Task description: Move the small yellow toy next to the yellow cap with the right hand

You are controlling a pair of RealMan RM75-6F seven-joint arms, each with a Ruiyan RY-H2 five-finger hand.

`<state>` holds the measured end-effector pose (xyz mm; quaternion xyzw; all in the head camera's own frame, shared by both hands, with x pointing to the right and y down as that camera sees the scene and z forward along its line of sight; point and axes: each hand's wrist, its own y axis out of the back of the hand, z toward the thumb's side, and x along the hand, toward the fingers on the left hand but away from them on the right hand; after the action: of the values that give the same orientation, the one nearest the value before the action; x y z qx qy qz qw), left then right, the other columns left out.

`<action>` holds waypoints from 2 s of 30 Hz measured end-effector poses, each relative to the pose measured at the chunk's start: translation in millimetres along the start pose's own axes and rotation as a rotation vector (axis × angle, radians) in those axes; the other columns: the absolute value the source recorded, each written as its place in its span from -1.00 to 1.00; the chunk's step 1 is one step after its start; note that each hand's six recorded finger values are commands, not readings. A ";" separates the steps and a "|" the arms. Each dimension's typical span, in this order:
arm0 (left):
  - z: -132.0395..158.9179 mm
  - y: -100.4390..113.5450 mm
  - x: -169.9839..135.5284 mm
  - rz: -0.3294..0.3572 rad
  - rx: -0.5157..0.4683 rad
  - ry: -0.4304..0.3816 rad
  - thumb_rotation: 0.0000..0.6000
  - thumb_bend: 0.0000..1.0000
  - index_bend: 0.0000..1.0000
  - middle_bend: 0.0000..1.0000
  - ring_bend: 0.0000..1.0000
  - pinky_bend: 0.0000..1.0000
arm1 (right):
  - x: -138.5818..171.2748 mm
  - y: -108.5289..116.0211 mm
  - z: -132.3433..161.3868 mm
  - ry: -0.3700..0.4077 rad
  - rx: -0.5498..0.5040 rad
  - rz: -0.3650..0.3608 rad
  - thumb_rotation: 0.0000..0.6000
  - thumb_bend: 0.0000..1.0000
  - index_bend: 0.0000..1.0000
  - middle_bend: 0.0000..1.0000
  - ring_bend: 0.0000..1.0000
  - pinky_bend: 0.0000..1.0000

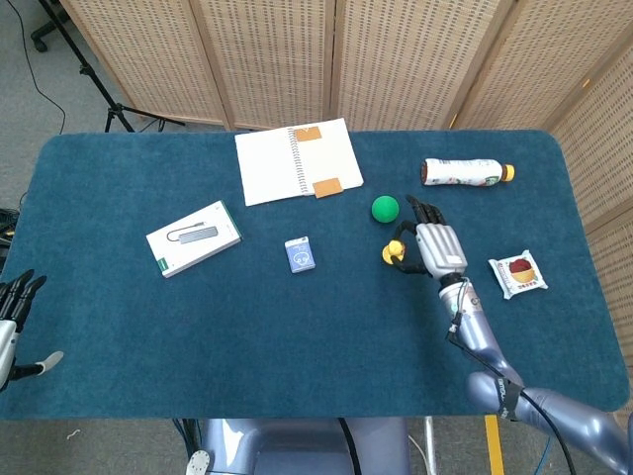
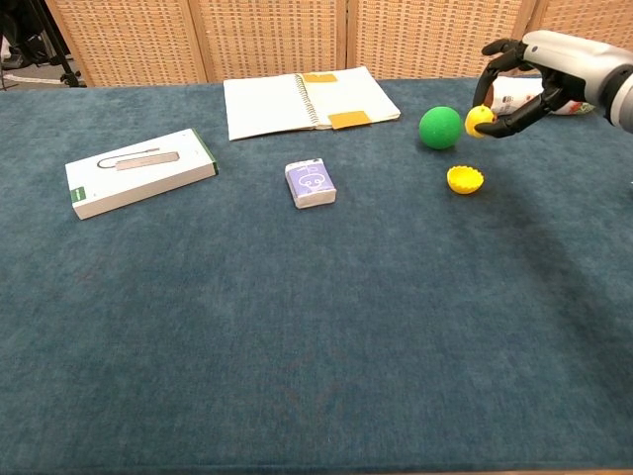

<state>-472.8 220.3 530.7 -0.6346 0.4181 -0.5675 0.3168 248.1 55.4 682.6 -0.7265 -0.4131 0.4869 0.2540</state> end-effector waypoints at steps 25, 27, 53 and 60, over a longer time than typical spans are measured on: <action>-4.4 -13.9 11.1 -0.045 0.023 0.059 1.00 -1.00 -1.00 -1.00 -1.00 -1.00 | -27.1 -45.4 -24.3 -0.058 -0.006 0.068 1.00 -0.02 0.08 -1.00 -1.00 -1.00; -4.1 -14.2 11.5 -0.046 0.024 0.059 1.00 -1.00 -1.00 -1.00 -1.00 -1.00 | -26.5 -49.1 -25.9 -0.061 -0.005 0.077 1.00 -0.02 0.08 -1.00 -1.00 -1.00; -5.4 -11.7 9.3 -0.040 0.013 0.057 1.00 -1.00 -1.00 -1.00 -1.00 -1.00 | -20.9 -46.3 -24.0 -0.057 0.043 0.080 1.00 -0.14 -0.30 -1.00 -1.00 -1.00; -4.7 -10.5 8.6 -0.036 0.010 0.050 1.00 -1.00 -1.00 -1.00 -1.00 -1.00 | -10.9 -31.6 -14.1 -0.019 0.034 0.039 1.00 -0.19 -0.31 -1.00 -1.00 -1.00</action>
<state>-475.6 217.7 544.5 -0.6260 0.4117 -0.5909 0.2992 247.9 63.4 718.0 -0.7254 -0.3929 0.5055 0.2528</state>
